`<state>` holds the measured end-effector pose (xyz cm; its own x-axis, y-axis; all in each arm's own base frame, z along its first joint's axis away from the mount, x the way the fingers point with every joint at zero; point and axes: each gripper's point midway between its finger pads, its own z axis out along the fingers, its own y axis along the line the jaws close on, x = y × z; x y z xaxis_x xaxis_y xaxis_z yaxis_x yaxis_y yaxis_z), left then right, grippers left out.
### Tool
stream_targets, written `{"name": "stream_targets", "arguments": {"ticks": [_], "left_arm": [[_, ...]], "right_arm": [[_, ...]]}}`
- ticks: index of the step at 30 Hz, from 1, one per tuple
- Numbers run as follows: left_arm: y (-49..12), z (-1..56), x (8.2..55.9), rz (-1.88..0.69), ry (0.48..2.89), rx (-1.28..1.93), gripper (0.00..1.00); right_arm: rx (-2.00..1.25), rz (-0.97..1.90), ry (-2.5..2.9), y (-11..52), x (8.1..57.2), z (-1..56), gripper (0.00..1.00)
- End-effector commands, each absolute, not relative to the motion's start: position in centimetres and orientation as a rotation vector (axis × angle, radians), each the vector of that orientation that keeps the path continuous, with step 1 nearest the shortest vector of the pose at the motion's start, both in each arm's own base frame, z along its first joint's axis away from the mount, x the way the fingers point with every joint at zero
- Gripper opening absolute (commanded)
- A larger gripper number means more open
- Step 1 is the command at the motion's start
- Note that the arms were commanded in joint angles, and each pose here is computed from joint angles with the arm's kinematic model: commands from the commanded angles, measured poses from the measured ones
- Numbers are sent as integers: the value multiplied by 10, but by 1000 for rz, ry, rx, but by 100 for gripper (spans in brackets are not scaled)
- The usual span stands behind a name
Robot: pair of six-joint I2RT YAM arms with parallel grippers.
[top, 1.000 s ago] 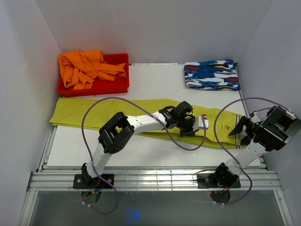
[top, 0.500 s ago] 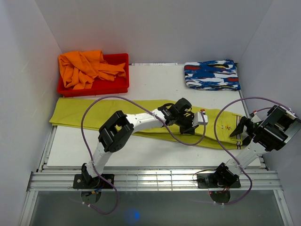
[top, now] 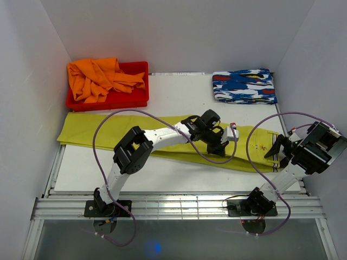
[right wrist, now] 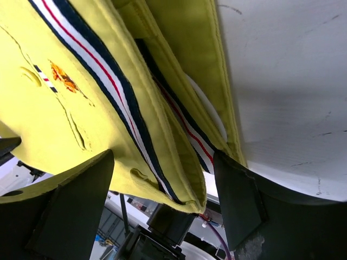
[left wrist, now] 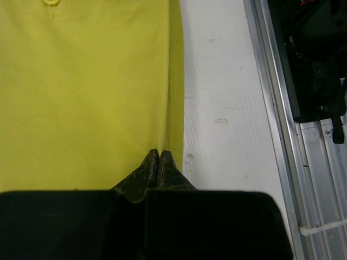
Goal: Fold and stack the trousers
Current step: Fold the trousers
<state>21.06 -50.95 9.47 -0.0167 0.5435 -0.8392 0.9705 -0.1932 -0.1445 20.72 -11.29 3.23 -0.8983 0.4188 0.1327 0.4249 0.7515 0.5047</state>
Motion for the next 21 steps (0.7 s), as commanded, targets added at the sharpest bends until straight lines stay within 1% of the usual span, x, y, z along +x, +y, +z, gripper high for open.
{"name": "stream_targets", "arguments": {"ticks": [1,4,8,11,16,18,21], "left_arm": [[-514,138,174,-1329,1456,1814,0],[-509,124,166,-1348,1514,1825,0],[-506,83,171,-1300,1621,1843,0],[-505,65,173,-1281,1663,1843,0],[-488,16,166,-1233,1782,1862,0],[-482,0,170,-1173,1832,1849,0],[-470,-21,170,-1116,1872,1863,0]], "right_arm": [[-747,-766,-2998,-129,213,10,80],[-762,-776,-2993,-128,214,10,80],[-769,-765,-3002,-129,215,12,79],[-773,-766,-3001,-127,214,13,79],[-786,-805,-2996,-122,217,15,78],[-774,-839,-2989,-118,217,16,77],[-755,-887,-2983,-111,218,19,68]]}}
